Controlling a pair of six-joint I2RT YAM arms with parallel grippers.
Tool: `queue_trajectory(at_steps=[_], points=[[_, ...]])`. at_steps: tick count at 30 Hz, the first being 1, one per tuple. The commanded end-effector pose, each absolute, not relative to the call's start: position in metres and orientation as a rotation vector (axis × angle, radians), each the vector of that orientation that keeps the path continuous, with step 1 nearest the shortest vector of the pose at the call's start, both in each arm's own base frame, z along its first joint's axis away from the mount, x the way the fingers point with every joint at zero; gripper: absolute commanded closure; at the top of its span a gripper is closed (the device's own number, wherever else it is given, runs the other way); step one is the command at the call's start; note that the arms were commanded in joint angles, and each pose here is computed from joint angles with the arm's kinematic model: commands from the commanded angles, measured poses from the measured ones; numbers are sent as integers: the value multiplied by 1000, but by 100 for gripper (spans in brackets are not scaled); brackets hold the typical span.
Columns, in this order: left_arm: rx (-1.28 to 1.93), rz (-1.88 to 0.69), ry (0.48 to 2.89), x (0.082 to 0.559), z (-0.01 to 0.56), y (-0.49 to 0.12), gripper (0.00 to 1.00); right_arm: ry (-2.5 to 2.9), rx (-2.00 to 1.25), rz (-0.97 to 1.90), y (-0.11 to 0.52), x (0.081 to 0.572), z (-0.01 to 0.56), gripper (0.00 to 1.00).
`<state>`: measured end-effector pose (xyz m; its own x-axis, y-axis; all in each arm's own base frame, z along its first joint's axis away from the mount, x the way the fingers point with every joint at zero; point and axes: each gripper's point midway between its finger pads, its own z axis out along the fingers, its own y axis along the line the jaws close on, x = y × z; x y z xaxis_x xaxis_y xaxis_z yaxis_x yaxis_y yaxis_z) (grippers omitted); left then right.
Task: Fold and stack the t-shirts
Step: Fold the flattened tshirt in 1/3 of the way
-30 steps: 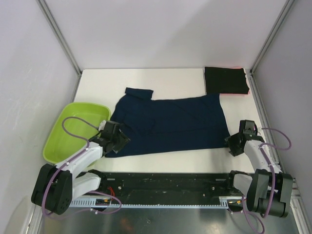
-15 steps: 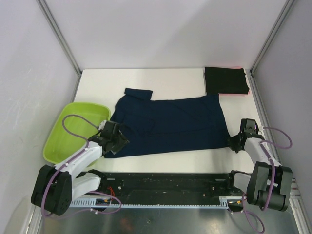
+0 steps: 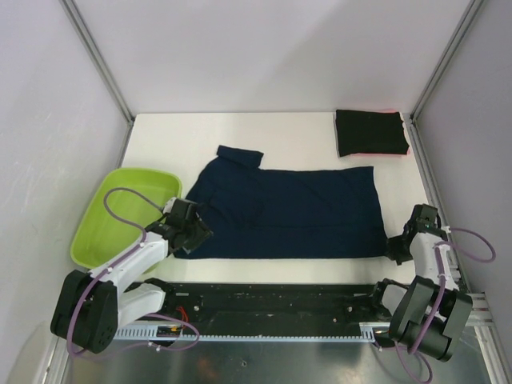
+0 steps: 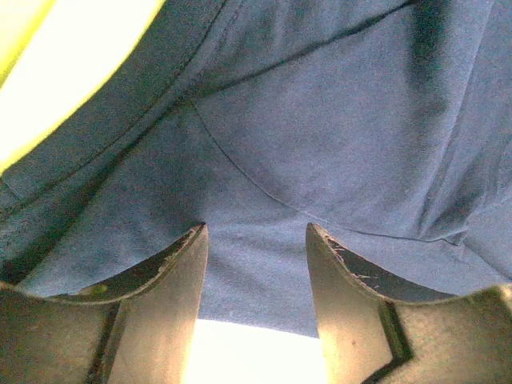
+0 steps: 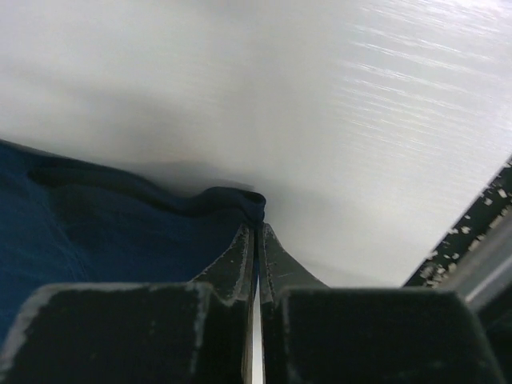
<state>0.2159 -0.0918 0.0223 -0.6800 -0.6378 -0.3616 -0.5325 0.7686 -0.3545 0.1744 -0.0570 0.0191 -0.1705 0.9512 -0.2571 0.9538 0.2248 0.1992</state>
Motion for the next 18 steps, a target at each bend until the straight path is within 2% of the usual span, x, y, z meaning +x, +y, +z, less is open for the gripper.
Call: queue_trajectory(at_steps=[1,2,5,8,13,18], points=[[-872,-251,2510,208,17,-86,42,2200,1829,-91,-63,153,21,97],[-862,-259,2512,209,18,-87,42,2203,1831,-82,-62,153,21,90],[-790,-307,2501,220,35,-95,39,2216,1810,-51,-61,156,27,60],[-674,-374,2456,242,71,-106,34,2211,1713,-7,-64,172,47,44],[-509,-445,2367,282,137,-124,32,2201,1442,18,-61,221,93,38],[-334,-390,2324,354,180,-143,32,2199,1110,154,-23,296,126,43]])
